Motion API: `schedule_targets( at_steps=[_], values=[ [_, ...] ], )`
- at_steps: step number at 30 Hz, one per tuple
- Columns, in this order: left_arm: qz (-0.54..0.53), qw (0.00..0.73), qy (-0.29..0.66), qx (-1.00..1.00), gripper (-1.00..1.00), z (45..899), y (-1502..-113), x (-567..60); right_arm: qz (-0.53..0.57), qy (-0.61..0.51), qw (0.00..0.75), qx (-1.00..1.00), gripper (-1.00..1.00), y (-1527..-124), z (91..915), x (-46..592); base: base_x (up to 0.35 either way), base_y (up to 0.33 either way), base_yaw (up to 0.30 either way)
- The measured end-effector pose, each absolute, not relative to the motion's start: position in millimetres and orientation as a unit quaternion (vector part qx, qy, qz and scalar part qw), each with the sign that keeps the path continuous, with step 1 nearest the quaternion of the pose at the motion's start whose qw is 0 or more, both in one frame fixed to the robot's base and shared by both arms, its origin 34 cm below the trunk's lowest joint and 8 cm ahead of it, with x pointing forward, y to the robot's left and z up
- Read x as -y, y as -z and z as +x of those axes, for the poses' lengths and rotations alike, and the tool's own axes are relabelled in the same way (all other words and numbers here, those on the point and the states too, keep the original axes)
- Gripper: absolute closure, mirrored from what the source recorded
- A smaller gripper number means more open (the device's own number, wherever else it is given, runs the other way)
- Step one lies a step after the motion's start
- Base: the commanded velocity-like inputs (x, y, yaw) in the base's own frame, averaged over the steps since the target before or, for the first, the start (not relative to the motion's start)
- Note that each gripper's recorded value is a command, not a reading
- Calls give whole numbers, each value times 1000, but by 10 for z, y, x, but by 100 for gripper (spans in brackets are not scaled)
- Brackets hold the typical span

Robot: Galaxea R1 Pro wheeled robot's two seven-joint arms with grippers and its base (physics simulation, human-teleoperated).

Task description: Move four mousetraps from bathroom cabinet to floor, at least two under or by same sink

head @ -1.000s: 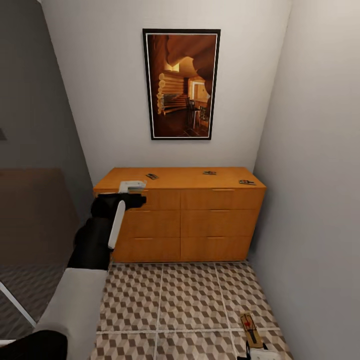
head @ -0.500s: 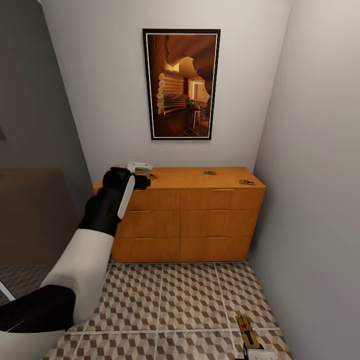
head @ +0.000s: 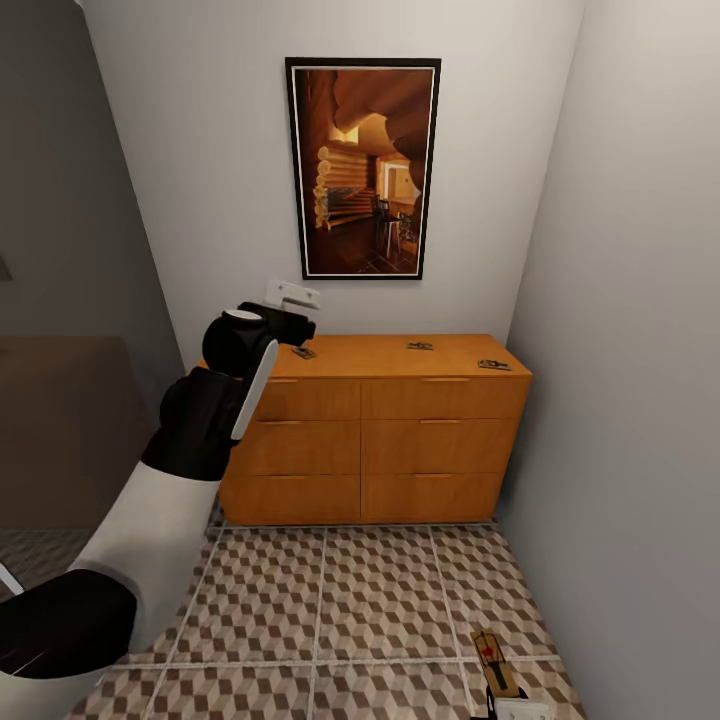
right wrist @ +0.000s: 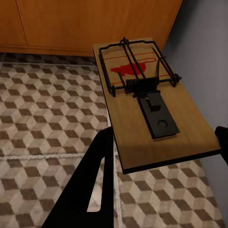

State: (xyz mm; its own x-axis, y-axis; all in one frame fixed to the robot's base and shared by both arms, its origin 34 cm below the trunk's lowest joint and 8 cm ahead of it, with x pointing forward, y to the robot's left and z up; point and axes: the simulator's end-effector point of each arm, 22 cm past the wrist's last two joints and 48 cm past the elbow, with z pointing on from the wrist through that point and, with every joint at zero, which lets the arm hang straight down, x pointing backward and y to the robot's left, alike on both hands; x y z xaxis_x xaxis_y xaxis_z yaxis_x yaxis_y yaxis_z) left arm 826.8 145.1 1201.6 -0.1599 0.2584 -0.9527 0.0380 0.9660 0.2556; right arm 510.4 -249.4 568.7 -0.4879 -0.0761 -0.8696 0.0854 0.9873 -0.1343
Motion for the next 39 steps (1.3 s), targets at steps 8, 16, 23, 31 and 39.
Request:
schedule_targets(
  at_steps=[8, 16, 23, 31, 39],
  values=[
    [99, 631, -89, -764, -100, 8303, -11912, -1476, 3, 80, 506, -859, 100, -5686, 5099, 2501, 62, 0, 0],
    [85, 601, -89, -790, -100, 8413, -11622, -1622, 2, 80, 506, -859, 100, -5687, 5099, 2504, 172, 0, 0],
    [43, 583, -38, -810, -100, 8475, -11470, -1801, 2, 80, 506, -859, 100, -5686, 5099, 2504, 123, 0, 0],
    [38, 577, -17, -816, -100, 8486, -11417, -1783, 2, 80, 506, -859, 100, -5685, 5099, 2498, 40, 0, 0],
    [39, 569, -10, -822, -100, 8501, -11332, -1754, 2, 80, 506, -859, 100, -5684, 5098, 2504, 2, 0, 0]
  ],
)
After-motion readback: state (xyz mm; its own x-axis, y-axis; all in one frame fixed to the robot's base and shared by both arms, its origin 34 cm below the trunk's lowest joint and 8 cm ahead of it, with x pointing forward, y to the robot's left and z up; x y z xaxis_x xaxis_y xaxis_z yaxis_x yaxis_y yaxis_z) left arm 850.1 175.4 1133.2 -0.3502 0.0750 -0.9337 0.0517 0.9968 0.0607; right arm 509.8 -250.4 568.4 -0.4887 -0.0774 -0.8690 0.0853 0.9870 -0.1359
